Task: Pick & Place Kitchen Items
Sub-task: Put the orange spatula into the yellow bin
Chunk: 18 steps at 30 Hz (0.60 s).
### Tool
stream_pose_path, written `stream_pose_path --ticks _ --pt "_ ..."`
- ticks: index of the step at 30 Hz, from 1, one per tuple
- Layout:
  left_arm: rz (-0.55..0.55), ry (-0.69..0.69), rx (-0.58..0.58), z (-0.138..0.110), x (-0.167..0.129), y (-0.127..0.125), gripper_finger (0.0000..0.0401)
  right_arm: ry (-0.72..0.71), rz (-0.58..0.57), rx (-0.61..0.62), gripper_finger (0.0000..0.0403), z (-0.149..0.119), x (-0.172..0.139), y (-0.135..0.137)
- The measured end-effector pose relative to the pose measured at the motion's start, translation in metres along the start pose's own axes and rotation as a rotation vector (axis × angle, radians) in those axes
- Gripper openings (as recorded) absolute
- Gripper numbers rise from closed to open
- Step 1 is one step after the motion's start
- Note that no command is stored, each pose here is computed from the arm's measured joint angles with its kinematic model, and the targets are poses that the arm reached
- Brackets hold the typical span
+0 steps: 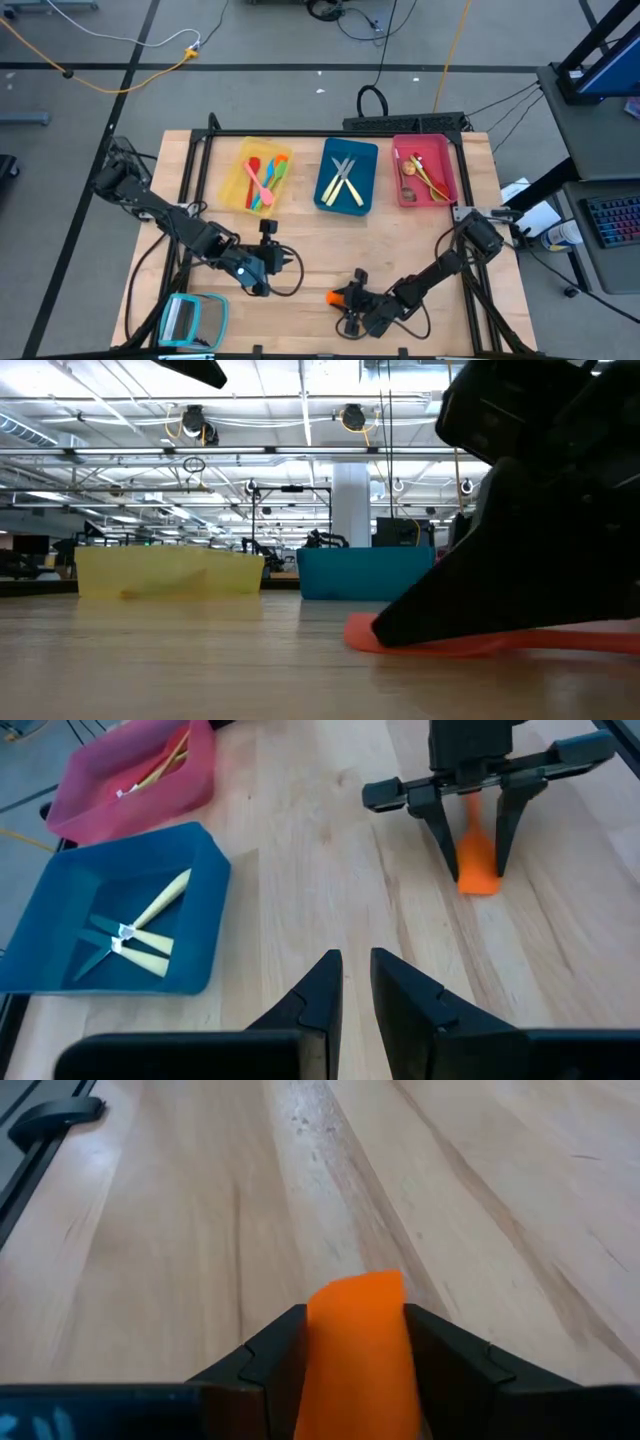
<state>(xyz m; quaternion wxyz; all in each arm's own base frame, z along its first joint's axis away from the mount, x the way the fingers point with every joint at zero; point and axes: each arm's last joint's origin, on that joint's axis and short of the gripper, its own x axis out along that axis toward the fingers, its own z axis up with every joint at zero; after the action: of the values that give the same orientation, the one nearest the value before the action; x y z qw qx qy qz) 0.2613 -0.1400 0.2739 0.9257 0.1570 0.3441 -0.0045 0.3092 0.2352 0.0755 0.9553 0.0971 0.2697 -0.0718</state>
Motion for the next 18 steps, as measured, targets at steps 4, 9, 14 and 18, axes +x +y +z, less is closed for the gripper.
stream_pose_path --ticks 4,9,14,18 --pt "0.000 0.000 0.000 0.000 0.000 0.000 0.0063 0.004 -0.015 0.001 0.0155 -0.006 0.006 0.001" --pt "0.000 0.001 0.000 0.000 0.000 0.000 0.0063 0.016 -0.029 0.013 0.0152 -0.010 0.005 0.002" --pt "0.000 0.001 -0.001 0.000 0.000 0.000 0.0063 0.011 -0.021 0.012 0.0110 -0.012 0.004 0.004" --pt "0.000 0.000 -0.003 0.000 0.000 0.000 0.0063 0.030 -0.006 0.012 0.0057 -0.014 0.003 0.005"
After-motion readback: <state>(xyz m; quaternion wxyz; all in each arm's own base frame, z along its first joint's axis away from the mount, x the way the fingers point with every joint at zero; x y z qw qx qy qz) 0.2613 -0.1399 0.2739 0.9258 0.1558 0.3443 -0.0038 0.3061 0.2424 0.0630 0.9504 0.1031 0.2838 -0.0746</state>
